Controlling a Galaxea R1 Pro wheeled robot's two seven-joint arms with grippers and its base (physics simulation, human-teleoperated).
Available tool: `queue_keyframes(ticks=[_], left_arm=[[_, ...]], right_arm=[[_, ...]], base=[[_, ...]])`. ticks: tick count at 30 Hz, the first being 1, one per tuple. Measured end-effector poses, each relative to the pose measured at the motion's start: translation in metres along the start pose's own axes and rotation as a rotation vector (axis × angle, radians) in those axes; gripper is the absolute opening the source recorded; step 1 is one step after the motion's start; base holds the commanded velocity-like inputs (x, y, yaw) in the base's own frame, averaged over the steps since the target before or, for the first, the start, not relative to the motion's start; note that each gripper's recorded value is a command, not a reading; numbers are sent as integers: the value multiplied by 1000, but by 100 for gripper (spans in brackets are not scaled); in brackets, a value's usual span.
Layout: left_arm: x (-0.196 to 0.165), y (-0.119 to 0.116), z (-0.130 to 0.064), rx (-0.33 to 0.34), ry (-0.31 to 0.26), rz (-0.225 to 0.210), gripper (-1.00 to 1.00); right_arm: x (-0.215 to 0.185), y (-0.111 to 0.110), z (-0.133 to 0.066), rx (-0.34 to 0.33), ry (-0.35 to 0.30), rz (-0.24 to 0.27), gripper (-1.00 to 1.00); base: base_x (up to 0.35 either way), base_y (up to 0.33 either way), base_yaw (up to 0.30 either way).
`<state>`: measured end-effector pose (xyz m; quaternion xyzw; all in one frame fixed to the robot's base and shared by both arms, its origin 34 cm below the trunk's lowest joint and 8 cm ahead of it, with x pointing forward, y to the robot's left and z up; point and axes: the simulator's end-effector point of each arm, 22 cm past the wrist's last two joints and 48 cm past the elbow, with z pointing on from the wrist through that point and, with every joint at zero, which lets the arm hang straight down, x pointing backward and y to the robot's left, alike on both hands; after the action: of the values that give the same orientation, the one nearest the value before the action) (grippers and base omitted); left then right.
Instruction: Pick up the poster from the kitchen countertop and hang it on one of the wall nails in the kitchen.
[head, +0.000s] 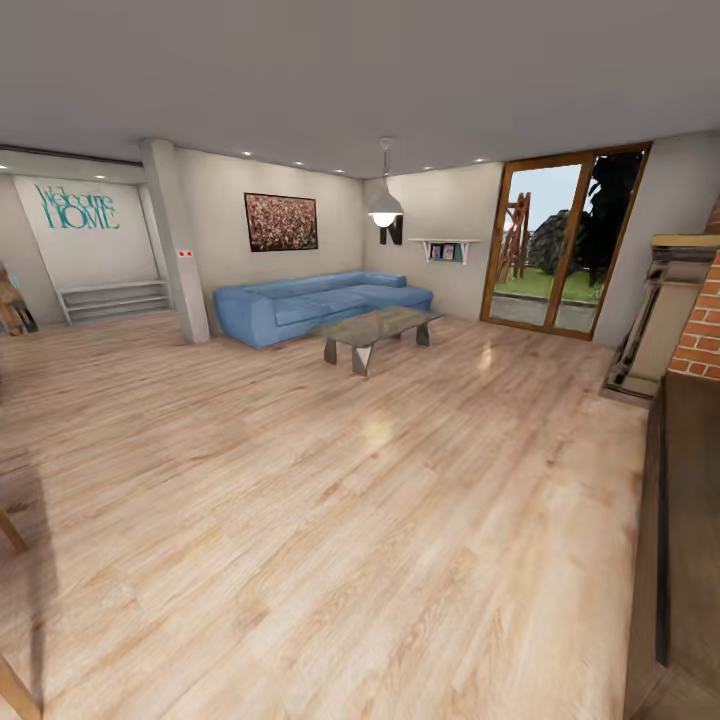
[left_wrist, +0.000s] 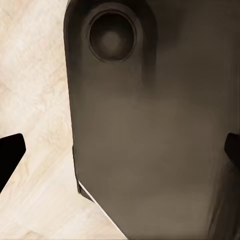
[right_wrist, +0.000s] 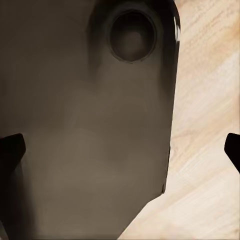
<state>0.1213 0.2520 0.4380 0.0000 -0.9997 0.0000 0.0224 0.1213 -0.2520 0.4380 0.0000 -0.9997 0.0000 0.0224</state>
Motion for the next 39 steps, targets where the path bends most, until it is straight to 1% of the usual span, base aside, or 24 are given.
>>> queue_keyframes(ticks=[1,3,4,24,29,34,35,36,37,38,39], left_arm=[[0,0,0,0,0,0,100],[-2,-9,0,14,-7,-1,100],[-2,-10,0,15,-7,-1,100],[-2,-10,0,15,-7,-1,100],[2,-11,0,14,-29,-3,100],[-10,-12,-1,14,-72,-3,100],[-41,-11,-4,13,-140,-4,100],[-108,-9,-16,11,-287,-5,100],[-199,-2,-50,3,-510,-9,100],[-278,-1,-99,0,-712,-9,100],[-279,0,-101,-1,-720,-10,100]], right_arm=[[0,0,0,0,0,0,100],[5,-1,0,1,12,-2,100],[5,-1,0,2,12,-2,100],[5,-1,0,2,11,-1,100],[-36,-23,-1,31,-67,-2,100],[-78,-45,-6,60,-152,-2,100],[-144,-86,-22,113,-301,-7,100],[-252,-102,-61,137,-518,-19,100],[-345,-104,-123,149,-751,-39,100],[-350,-105,-128,150,-769,-41,100],[-348,-106,-126,152,-765,-42,100]], base=[[0,0,0],[0,0,0],[0,0,0],[0,0,0],[0,0,0],[0,0,0],[0,0,0],[0,0,0],[0,0,0],[0,0,0],[0,0,0]])
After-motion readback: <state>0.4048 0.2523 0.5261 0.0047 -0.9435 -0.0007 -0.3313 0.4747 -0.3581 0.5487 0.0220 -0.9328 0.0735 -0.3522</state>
